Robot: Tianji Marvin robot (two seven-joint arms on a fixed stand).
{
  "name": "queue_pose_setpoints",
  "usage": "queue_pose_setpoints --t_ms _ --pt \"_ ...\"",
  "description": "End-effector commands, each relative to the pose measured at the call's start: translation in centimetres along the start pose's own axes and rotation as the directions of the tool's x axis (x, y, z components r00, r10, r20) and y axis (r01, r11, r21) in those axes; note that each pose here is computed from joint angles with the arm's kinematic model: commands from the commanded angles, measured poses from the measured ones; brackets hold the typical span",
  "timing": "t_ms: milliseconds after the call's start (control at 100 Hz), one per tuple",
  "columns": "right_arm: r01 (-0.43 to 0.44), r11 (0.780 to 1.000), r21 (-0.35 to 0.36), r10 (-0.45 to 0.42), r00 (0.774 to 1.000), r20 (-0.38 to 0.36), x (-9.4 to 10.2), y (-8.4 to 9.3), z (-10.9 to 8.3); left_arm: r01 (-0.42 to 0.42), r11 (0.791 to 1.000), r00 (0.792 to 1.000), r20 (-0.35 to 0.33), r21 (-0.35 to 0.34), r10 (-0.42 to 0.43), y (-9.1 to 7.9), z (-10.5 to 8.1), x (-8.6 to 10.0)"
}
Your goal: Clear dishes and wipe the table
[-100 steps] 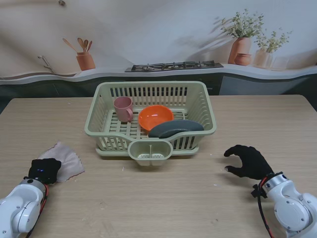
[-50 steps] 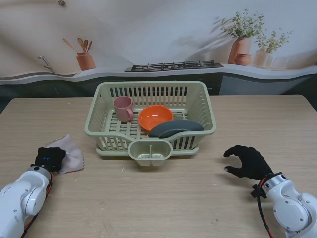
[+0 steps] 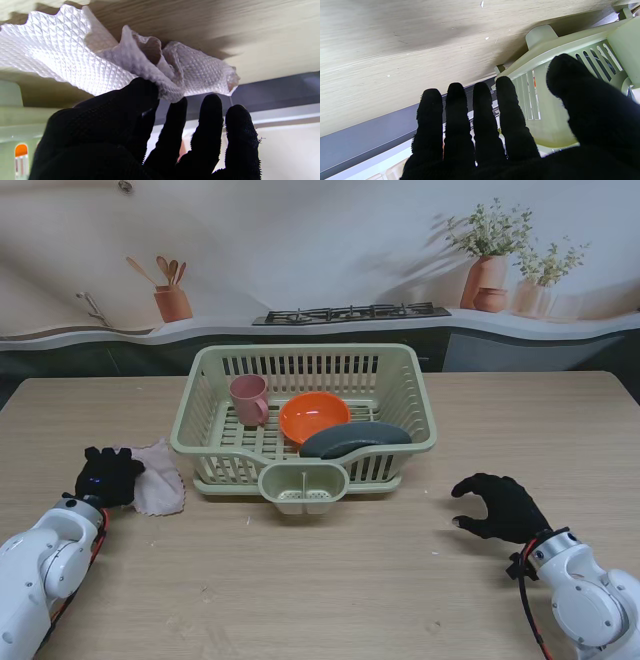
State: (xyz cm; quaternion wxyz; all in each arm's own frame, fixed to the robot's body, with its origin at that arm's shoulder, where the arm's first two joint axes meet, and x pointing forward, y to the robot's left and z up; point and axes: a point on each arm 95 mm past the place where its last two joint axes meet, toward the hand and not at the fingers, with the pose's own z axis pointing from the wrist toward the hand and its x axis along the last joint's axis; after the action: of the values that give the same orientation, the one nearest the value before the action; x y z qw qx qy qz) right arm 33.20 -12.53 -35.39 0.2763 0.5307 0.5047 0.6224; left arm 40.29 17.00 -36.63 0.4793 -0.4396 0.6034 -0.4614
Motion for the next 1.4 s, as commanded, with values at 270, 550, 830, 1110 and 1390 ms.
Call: queue_pose_setpoints --t_ms 270,550,830,1110,1390 --pt "0.001 1.0 0.014 -0.001 1.0 -0.008 0.3 -0.2 -0.1 0.015 0.995 0.999 -0.035 0.096 -0.012 -1.0 -0.9 -0.5" --pt "0.001 1.0 0.013 -0.001 1.0 -0.013 0.3 -0.2 0.0 0.05 0.983 0.997 -0.064 0.176 -0.039 -1.5 -1.8 -0.7" --pt "-0.001 1.0 0.012 0.002 1.0 -0.014 0.3 -0.2 0.0 0.123 0.965 0.991 -0.088 0.234 -0.105 -2.3 -3.7 -0.5" --pt "-0.004 1.0 0.014 0.004 1.0 -0.012 0.3 -0.2 -0.1 0.153 0.96 0.988 -0.071 0.236 -0.14 -1.6 -7.2 -0.1" --pt "-0.005 1.0 0.017 0.005 1.0 -0.014 0.5 -0.3 0.0 0.215 0.946 0.976 -0.074 0.242 -0.203 -1.1 -10.6 0.9"
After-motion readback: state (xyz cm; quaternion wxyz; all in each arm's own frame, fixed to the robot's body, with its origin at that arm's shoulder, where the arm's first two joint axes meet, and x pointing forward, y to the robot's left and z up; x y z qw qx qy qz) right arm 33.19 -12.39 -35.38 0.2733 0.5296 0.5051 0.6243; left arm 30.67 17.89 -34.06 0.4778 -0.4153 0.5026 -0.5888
